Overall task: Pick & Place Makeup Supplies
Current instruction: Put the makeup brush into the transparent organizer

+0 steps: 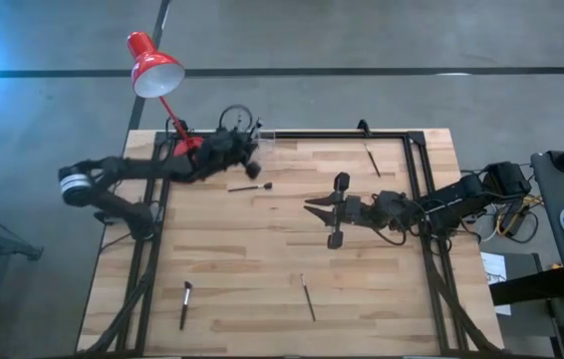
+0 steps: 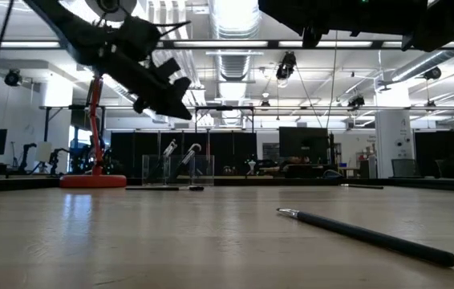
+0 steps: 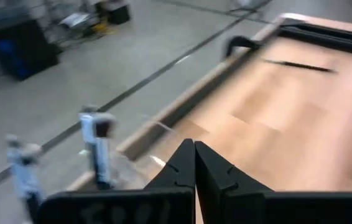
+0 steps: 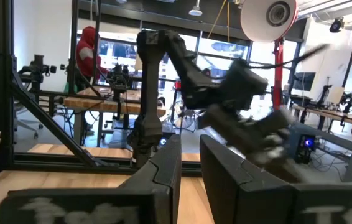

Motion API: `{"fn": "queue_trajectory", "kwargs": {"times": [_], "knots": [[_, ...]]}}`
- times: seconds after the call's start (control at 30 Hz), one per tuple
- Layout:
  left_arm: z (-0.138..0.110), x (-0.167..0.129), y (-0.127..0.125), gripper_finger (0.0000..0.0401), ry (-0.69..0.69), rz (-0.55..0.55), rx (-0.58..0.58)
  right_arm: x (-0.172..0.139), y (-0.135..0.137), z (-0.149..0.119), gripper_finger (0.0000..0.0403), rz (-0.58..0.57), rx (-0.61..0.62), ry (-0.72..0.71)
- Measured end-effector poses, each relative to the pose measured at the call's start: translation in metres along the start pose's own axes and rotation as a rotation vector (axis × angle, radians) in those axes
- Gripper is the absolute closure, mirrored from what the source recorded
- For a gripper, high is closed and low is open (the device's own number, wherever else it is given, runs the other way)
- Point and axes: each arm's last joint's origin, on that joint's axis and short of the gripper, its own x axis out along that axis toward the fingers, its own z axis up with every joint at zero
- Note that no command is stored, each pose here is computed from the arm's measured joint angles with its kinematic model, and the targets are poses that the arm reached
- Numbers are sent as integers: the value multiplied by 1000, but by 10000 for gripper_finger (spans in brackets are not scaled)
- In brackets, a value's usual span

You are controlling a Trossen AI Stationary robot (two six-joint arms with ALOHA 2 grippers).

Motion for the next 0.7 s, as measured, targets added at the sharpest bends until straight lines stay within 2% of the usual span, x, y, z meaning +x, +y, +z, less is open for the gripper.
{"fn": "queue_trajectory", "kwargs": {"times": [0.17,0.37,0.5,0.7], "knots": [[-35,-31,-27,401,-37,-132,61,0,0,-1,349,1,-5,7],[-72,-67,-42,401,44,-253,97,0,0,-3,349,0,-37,25],[-75,-87,-49,401,67,-291,103,0,0,-3,349,-21,-39,30],[-70,-98,-51,401,15,-247,112,0,0,-5,349,-19,-71,55]]}}
